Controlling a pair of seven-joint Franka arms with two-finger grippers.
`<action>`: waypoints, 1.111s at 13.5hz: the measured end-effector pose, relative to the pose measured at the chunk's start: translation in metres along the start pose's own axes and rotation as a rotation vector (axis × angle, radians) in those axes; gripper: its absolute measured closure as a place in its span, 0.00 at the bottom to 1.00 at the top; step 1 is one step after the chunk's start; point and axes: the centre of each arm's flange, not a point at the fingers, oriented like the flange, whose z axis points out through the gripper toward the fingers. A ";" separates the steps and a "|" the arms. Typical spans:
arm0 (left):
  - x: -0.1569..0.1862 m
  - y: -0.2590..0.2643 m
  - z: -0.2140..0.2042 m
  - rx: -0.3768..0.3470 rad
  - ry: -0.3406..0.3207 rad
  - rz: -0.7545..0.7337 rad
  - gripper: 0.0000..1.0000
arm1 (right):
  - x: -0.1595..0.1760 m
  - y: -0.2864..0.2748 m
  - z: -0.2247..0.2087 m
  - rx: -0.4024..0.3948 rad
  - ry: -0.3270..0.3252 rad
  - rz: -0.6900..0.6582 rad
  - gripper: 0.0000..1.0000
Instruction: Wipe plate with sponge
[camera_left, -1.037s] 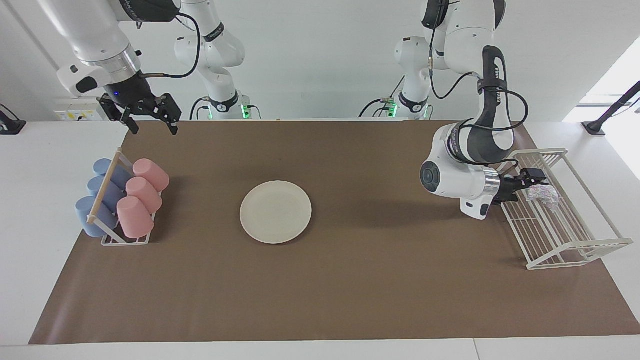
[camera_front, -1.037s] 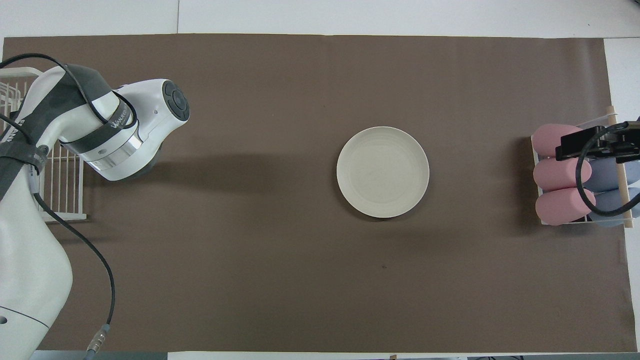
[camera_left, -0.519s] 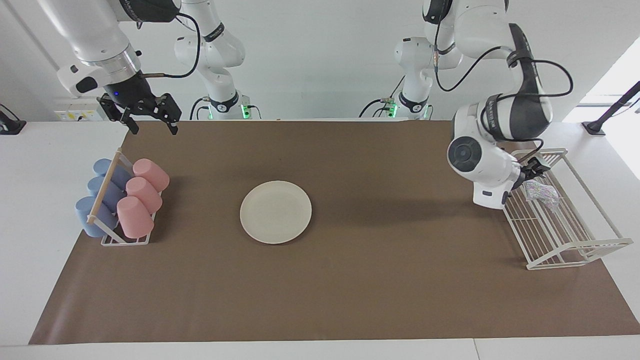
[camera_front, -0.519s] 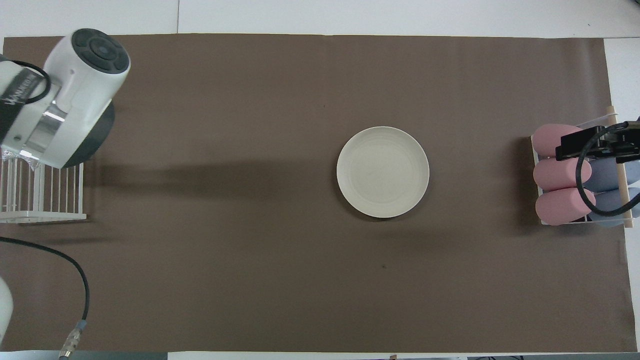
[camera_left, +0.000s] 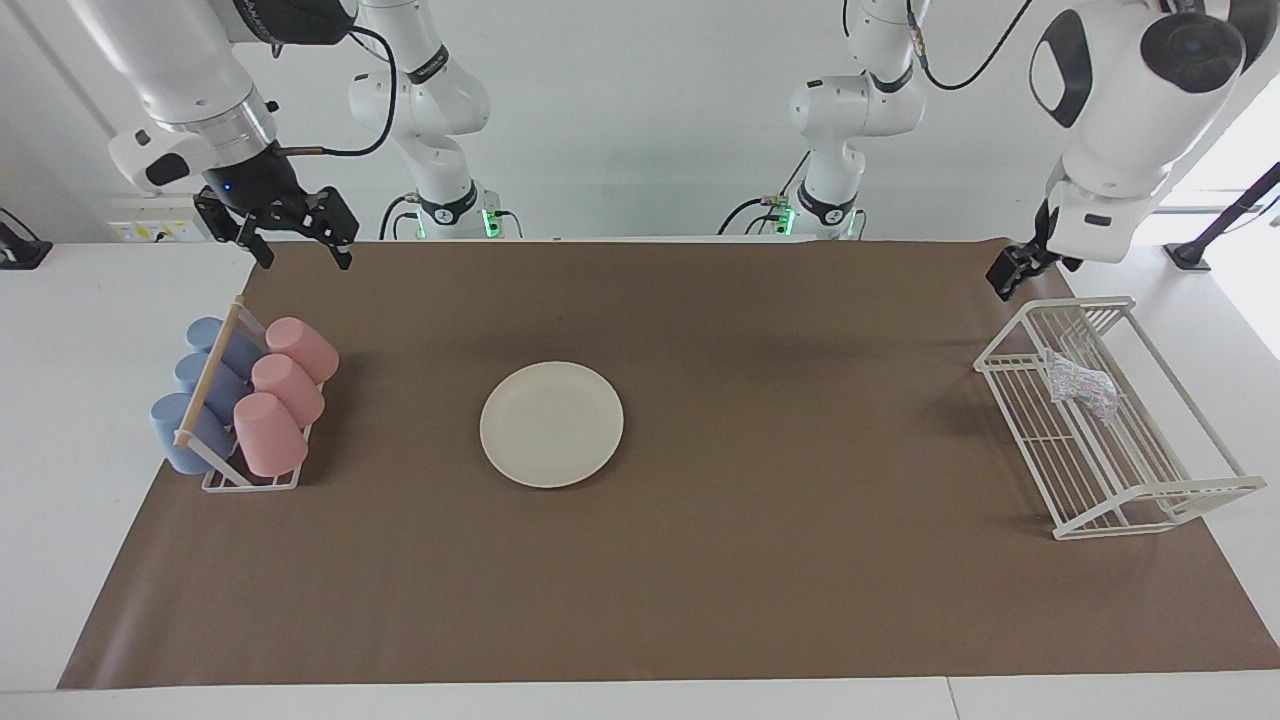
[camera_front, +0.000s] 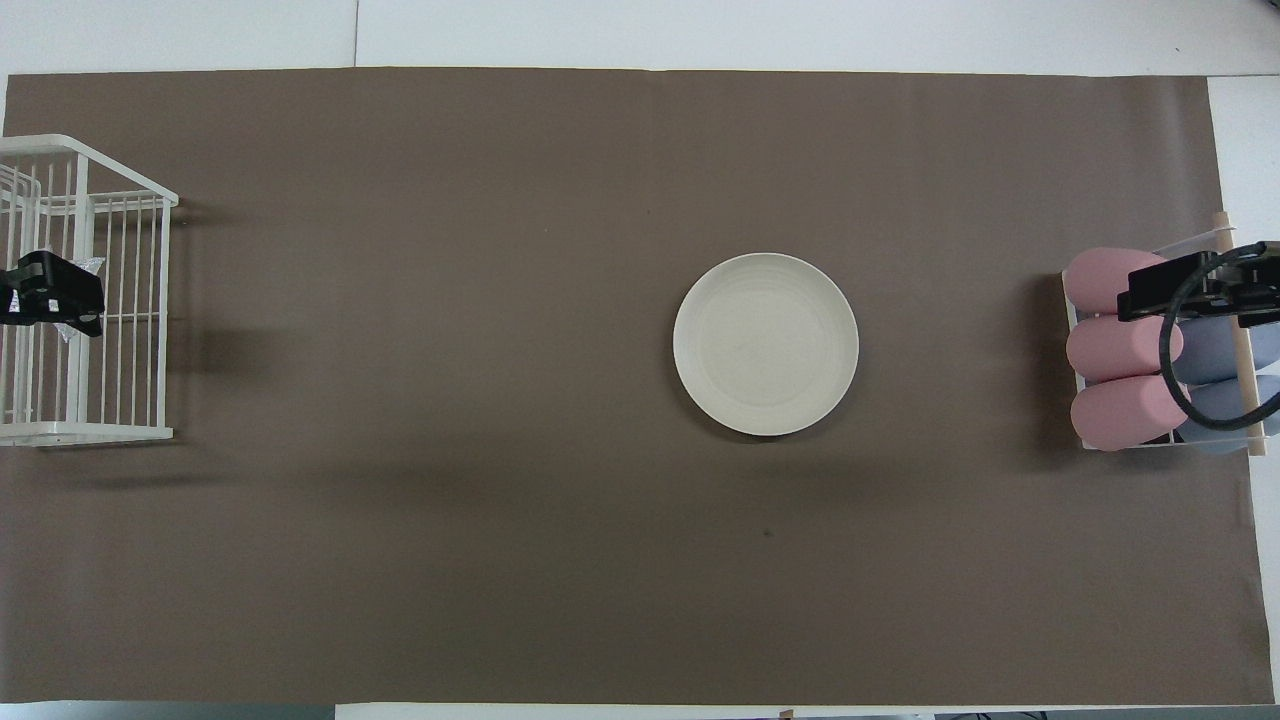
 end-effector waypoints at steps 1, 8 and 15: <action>-0.009 -0.005 -0.005 -0.052 -0.006 0.013 0.00 | 0.000 0.000 0.000 0.000 0.000 -0.001 0.00; -0.024 0.016 -0.016 -0.165 -0.028 0.059 0.00 | -0.004 0.004 0.003 0.006 -0.034 -0.016 0.00; -0.014 0.019 -0.017 -0.169 -0.020 0.060 0.00 | -0.005 -0.002 0.002 0.051 -0.038 -0.018 0.00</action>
